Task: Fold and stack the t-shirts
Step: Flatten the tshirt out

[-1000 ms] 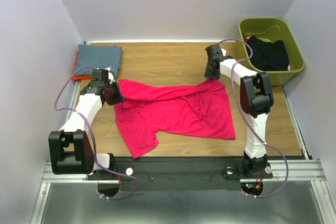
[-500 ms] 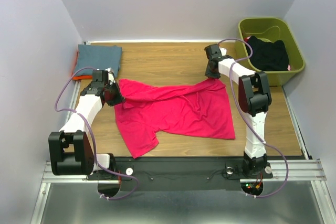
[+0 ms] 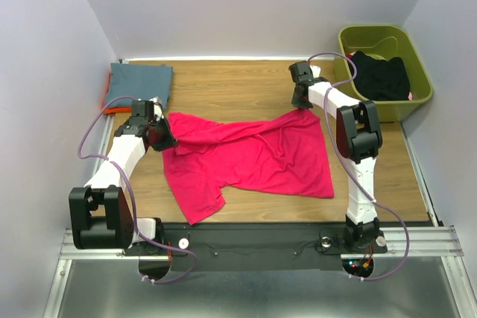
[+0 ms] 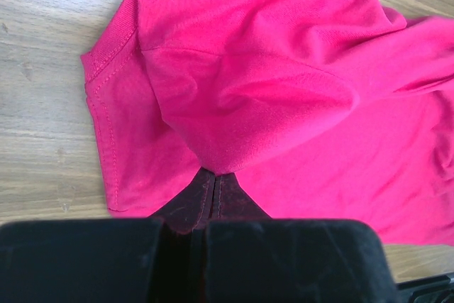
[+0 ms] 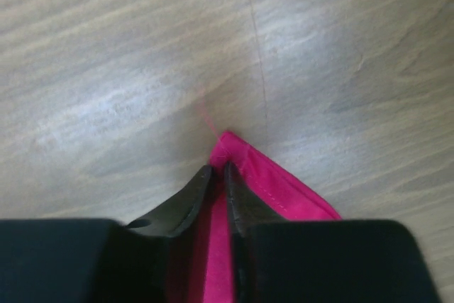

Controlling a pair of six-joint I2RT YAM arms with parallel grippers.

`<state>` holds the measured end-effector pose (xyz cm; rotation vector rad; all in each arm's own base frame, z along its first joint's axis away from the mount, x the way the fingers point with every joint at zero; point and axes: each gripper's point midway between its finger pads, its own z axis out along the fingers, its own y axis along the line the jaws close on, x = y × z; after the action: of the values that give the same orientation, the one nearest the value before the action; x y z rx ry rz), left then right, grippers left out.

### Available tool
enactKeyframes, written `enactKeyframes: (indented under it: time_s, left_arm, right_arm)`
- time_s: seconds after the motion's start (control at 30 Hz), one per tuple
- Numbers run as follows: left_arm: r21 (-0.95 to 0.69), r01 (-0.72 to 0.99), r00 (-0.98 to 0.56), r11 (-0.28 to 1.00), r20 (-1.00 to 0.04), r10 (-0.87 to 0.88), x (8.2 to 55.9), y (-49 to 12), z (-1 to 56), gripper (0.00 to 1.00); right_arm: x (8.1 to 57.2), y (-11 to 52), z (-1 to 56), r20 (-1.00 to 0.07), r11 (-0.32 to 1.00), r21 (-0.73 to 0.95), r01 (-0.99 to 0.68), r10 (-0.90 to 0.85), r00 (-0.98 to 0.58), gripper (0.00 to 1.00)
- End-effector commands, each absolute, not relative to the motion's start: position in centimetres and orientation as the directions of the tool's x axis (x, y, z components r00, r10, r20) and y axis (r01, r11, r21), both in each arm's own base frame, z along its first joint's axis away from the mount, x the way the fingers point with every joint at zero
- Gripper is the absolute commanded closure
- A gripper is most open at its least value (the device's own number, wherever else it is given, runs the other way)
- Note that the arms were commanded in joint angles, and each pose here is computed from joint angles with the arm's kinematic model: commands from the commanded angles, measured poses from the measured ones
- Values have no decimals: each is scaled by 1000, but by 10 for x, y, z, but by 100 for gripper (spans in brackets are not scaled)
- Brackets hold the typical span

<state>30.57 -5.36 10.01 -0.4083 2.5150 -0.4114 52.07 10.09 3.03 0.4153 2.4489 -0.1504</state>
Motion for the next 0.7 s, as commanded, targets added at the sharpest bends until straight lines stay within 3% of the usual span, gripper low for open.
enactKeyframes:
  time_s: [0.0,0.07,0.23,0.57,0.67]
  left_arm:
    - [-391,-175,-770,904,-518,-373,313,-54,117,100]
    - [-399,-171,-770,901,-516,-375,314,-56,119,100]
    - [-405,-163,-759,900,-531,-377,322,-56,127,100]
    - [-402,-121,-616,908,-686,-386,377,-47,221,100]
    - [-422,-65,-517,904,-761,-392,403,-48,289,100]
  right_arm:
    - [494,96,-30,-477,951,-83,296,223,-850,89]
    - [494,98,-34,-470,955,-85,286,214,-856,99]
    - [505,105,-20,-491,960,-47,274,217,-844,100]
    - [573,88,165,-782,944,94,317,267,-564,99]
    - [576,69,233,-848,932,139,336,287,-445,99]
